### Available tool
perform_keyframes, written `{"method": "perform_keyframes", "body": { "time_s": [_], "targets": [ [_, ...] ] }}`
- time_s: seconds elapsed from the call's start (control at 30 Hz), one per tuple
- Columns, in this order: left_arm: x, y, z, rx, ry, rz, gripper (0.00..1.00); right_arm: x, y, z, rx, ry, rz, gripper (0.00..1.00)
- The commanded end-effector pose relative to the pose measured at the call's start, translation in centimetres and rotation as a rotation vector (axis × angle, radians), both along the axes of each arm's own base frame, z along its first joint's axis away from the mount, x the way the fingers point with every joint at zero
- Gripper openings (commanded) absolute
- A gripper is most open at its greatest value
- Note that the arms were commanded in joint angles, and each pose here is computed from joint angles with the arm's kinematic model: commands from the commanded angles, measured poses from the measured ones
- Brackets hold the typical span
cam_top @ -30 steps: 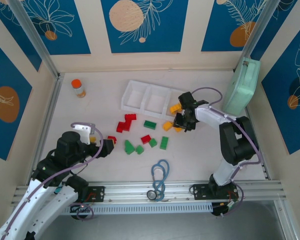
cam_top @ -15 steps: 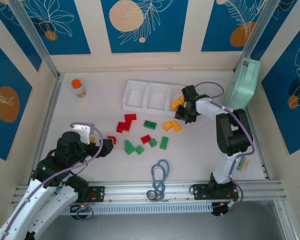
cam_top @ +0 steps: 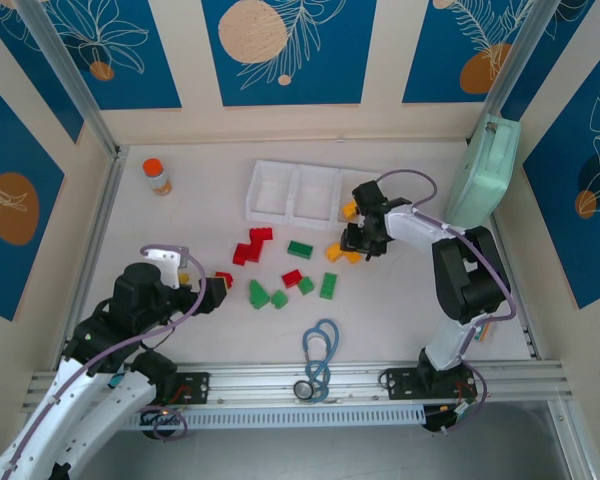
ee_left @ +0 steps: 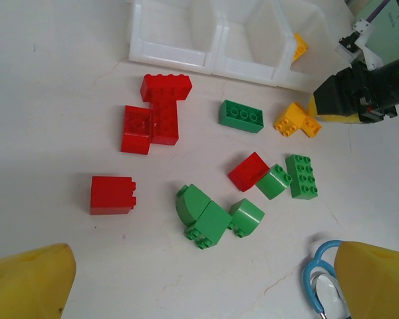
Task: Sort the legos into containers by color
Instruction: Pick up the lego from the center of the table.
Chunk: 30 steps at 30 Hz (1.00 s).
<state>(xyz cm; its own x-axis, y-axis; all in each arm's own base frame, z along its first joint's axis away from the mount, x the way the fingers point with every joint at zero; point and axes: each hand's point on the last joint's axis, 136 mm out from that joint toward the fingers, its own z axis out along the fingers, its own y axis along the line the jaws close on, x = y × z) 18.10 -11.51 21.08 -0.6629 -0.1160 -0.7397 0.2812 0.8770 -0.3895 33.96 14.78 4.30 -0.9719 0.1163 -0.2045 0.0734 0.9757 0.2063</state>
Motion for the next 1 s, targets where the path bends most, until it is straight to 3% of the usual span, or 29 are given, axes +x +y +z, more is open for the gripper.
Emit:
{"method": "perform_keyframes", "body": {
  "time_s": [0.0, 0.5, 0.73, 0.97],
  "targets": [
    [-0.2, 0.0, -0.1, 0.001, 0.006, -0.001, 0.99, -1.4, -0.5, -0.2, -0.06, 0.025, 0.034, 0.53],
    [-0.3, 0.0, -0.1, 0.004, 0.008, 0.001, 0.99, -1.4, 0.0, -2.0, -0.16, 0.095, 0.081, 0.58],
    [-0.3, 0.1, -0.1, 0.005, 0.006, 0.001, 0.99, -0.2, 0.3, -2.3, -0.183, 0.101, 0.1, 0.7],
    [-0.3, 0.1, -0.1, 0.008, 0.006, 0.004, 0.99, -0.4, 0.2, -2.8, -0.22, 0.124, 0.114, 0.63]
  ]
}}
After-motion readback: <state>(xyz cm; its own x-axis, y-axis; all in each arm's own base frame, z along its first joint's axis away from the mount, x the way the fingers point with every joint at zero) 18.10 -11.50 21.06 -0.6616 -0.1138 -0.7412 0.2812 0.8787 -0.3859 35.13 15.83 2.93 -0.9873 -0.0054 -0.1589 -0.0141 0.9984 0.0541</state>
